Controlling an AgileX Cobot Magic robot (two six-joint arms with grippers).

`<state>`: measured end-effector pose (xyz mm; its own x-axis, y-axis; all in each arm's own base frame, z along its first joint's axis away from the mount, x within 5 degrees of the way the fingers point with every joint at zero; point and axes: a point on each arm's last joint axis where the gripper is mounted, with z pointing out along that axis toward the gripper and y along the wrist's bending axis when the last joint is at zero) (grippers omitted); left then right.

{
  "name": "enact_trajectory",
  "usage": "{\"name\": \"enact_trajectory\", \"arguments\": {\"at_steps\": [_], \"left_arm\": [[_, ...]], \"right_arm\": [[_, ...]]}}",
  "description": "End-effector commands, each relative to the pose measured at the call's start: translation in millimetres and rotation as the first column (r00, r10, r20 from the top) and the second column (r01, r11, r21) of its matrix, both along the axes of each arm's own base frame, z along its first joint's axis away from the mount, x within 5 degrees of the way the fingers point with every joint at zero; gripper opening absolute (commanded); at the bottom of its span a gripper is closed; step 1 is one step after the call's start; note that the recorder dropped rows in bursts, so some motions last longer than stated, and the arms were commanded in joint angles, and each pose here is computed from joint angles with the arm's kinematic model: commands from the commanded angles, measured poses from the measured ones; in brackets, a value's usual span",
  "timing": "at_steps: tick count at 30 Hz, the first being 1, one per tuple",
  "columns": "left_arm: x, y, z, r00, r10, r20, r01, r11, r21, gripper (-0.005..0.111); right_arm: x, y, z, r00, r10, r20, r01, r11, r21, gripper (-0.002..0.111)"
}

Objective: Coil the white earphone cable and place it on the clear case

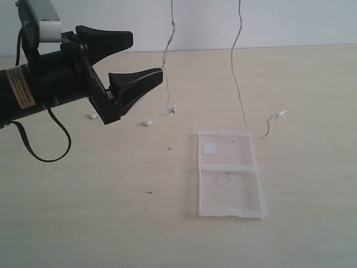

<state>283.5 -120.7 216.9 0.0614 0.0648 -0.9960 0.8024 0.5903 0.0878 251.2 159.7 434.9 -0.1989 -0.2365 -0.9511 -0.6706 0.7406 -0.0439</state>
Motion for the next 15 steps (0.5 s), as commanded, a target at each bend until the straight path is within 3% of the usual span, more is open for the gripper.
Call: {"name": "enact_trajectory", "arguments": {"at_steps": [1, 15], "left_arm": [[8.1, -2.8, -2.7, 1.000, 0.006, -0.004, -0.006, 1.000, -0.020, 0.086], [23.6, -15.6, -16.1, 0.999, -0.015, -0.042, 0.012, 0.996, -0.092, 0.086]], "right_arm": [[9.1, 0.1, 2.8, 0.998, -0.045, 0.035, 0.043, 0.998, 0.046, 0.000], [7.5, -1.6, 9.4, 0.995, -0.063, 0.071, 0.057, 0.995, 0.081, 0.000]]}}
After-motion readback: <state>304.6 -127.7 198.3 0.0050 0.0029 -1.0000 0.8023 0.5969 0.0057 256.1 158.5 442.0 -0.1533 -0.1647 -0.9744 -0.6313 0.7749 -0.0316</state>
